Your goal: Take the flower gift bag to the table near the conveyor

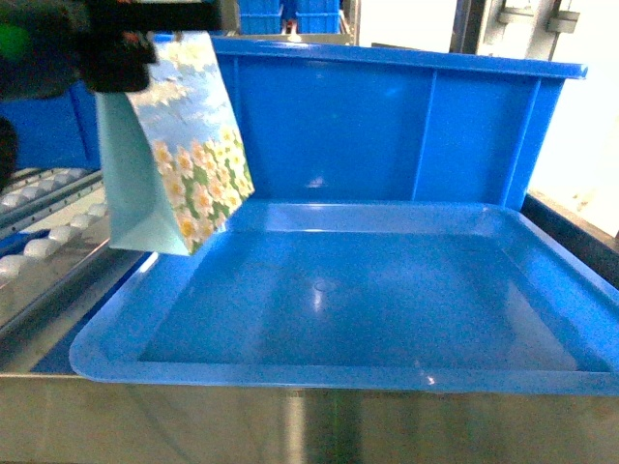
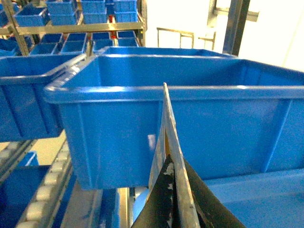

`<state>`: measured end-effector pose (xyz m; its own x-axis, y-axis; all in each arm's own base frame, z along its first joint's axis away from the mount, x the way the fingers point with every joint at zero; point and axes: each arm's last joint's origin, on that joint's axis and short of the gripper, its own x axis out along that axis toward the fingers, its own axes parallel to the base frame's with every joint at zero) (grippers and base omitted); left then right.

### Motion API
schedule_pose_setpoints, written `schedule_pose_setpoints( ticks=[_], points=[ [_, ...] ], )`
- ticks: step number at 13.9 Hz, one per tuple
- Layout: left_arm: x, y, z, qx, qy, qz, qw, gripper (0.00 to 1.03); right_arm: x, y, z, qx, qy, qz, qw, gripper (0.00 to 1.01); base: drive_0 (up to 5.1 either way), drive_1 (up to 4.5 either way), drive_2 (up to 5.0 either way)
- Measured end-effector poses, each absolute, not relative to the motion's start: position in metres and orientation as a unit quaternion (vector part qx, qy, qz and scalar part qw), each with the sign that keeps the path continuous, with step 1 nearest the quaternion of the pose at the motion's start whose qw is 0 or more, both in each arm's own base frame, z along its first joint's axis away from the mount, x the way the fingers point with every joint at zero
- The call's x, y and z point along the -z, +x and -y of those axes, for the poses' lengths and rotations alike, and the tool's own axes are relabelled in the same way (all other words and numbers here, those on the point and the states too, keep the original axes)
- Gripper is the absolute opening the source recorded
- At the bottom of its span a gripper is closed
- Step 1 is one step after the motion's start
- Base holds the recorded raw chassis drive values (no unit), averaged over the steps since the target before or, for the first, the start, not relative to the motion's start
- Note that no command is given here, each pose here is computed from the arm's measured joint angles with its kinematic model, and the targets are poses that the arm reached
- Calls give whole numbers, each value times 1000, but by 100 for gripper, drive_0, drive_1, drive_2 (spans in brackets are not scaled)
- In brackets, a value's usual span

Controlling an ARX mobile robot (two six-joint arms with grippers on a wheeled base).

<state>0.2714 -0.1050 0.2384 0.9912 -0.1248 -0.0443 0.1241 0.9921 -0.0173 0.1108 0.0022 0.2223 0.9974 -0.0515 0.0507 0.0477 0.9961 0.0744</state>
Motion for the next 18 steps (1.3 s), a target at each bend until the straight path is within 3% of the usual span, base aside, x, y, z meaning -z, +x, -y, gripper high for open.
schedule_pose_setpoints(
  ticks=[3, 7, 10, 18],
  points=[
    [-254, 236, 65, 43, -21, 41, 998, 2, -222, 111, -2, 25, 37, 26, 999, 2, 0, 0, 0],
    [-238, 175, 24, 1, 6, 56, 998, 2, -222, 111, -2, 25, 37, 26, 999, 2, 0, 0, 0],
    [-241, 155, 24, 20, 29, 93, 995, 2, -222, 111, -2, 25, 37, 26, 999, 2, 0, 0, 0],
    [-238, 157, 25, 22, 36, 83, 996, 2, -222, 111, -2, 27, 36, 27, 999, 2, -479, 218, 290]
  ],
)
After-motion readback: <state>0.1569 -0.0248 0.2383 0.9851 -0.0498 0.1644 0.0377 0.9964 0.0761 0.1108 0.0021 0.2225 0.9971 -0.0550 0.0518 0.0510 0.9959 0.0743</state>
